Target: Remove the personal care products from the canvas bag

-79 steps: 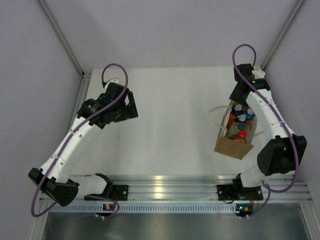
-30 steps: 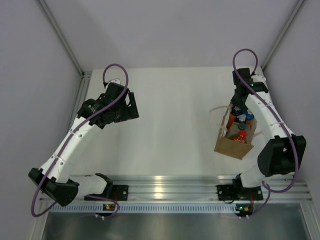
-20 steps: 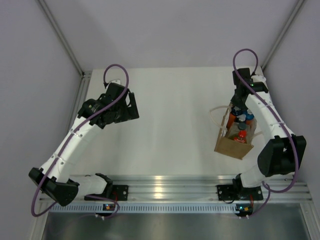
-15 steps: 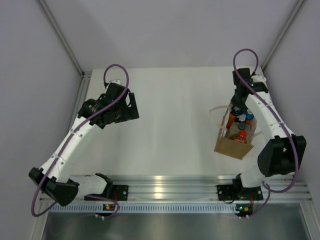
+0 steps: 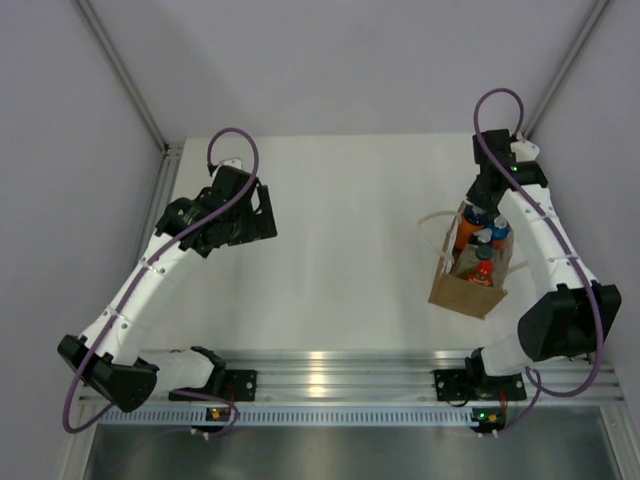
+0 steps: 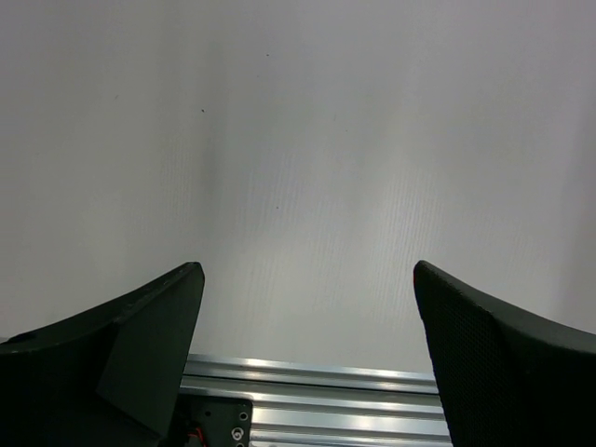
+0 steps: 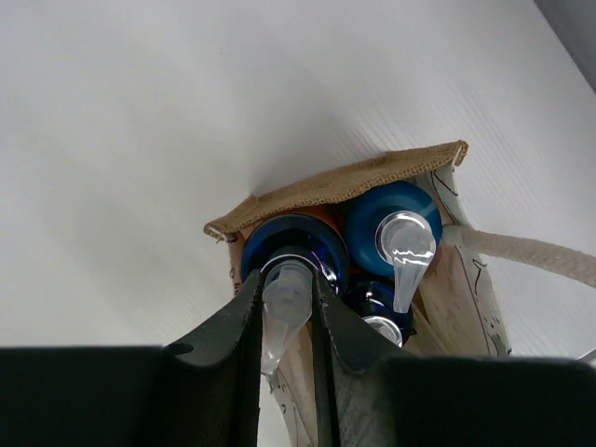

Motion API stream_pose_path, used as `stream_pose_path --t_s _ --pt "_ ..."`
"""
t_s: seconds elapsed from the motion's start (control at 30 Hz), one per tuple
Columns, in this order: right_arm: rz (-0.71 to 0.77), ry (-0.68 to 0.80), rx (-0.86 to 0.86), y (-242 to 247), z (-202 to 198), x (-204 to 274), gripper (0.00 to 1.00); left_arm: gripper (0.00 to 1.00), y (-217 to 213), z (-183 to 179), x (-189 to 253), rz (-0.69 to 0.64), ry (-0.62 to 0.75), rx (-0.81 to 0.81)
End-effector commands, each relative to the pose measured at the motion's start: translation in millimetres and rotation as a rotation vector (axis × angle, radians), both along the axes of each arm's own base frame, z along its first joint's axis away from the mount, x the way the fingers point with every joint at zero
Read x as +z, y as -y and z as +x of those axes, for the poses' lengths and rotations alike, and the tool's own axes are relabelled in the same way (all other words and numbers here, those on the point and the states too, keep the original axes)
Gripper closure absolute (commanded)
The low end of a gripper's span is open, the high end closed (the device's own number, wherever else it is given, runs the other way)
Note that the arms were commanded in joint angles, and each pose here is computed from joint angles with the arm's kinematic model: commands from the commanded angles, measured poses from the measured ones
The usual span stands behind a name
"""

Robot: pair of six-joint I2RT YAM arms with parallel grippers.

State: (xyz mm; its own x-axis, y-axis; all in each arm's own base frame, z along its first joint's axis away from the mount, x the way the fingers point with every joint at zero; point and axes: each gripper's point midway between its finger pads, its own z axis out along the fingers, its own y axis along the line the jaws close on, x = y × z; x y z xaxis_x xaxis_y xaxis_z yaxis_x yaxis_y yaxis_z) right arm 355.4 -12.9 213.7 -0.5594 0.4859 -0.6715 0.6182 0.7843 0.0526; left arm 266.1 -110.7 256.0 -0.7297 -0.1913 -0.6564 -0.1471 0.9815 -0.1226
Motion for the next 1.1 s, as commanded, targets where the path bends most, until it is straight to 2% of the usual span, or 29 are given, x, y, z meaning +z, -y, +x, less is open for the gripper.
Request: stream_pose_path --t_s 0.0,0.73,0.87,1.07 --pt "-0.014 0.222 -0.02 10 7 76 1.0 0.02 -1 4 6 0.012 0.029 0.002" --pt "-0.061 0.341 0.158 3 -12 199 1.0 0.02 -2 9 9 0.029 0.037 0.004" --pt "-0.054 0.371 0.202 -2 -6 211 1.0 0.02 -2 8 8 0.027 0.036 0.004" --pt "-0.021 0.446 0.381 -38 25 221 1.0 0.02 -1 8 9 0.024 0.036 0.002"
